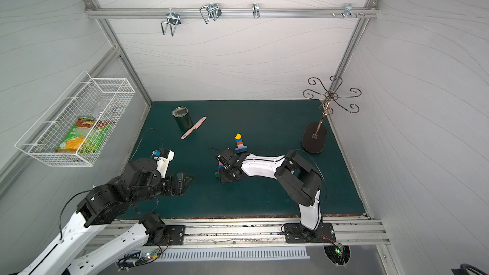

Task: Assemble the number 1 with lego
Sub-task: Move the lego brick at the center of the board.

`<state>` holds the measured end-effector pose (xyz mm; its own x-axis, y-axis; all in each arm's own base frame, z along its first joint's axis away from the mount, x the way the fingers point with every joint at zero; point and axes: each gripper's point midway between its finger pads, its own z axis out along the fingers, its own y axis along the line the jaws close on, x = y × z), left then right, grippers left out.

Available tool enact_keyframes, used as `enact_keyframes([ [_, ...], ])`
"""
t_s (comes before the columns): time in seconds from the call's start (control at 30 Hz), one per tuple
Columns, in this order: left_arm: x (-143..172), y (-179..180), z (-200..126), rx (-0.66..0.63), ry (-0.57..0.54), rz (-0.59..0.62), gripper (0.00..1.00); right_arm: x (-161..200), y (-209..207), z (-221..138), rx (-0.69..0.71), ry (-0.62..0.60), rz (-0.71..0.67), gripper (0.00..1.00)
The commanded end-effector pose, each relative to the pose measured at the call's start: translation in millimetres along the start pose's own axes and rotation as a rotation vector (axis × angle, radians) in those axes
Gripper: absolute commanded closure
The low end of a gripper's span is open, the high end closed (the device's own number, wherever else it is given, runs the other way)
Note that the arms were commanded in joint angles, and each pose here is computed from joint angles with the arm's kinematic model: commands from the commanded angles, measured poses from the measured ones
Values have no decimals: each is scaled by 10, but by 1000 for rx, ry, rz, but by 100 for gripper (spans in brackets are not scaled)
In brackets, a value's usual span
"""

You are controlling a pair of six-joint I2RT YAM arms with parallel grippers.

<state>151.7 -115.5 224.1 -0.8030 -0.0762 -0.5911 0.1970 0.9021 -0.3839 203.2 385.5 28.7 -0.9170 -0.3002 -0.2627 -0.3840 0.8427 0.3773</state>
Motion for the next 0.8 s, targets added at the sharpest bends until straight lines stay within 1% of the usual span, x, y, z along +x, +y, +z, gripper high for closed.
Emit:
enact_keyframes([
  [0.0,-92,-12,-32,4,-45,-13,0,-10,-32,72,13,21,17,56],
  [0.07,-93,10,-32,-7,-49,-17,0,-38,-45,-25,23,-3,21,52],
  [0.17,-129,54,-38,-28,-75,-28,0,-67,-131,-279,58,-68,24,41],
  [0.23,-176,81,-47,-46,-99,-33,0,-96,-232,-515,99,-132,19,33],
  [0.3,-234,58,-48,-38,-125,-44,0,-141,-386,-779,158,-198,25,25],
  [0.37,-341,97,-22,-52,-192,-103,0,-195,-638,-1072,246,-281,47,16],
  [0.43,-503,155,-25,-85,-284,-122,0,-238,-959,-1375,331,-378,84,2],
  [0.47,-592,200,-38,-122,-322,-117,0,-255,-1157,-1536,369,-437,116,1],
  [0.53,-743,345,-35,-254,-360,-90,0,-266,-1502,-1834,428,-557,165,1],
  [0.6,-897,418,61,-364,-375,-13,0,-271,-1835,-2134,500,-714,181,1],
  [0.7,-1067,595,247,-490,-401,20,0,-261,-2086,-2501,605,-933,133,1],
  [0.77,-1182,816,314,-552,-443,-23,0,-241,-2179,-2685,677,-1054,90,1],
])
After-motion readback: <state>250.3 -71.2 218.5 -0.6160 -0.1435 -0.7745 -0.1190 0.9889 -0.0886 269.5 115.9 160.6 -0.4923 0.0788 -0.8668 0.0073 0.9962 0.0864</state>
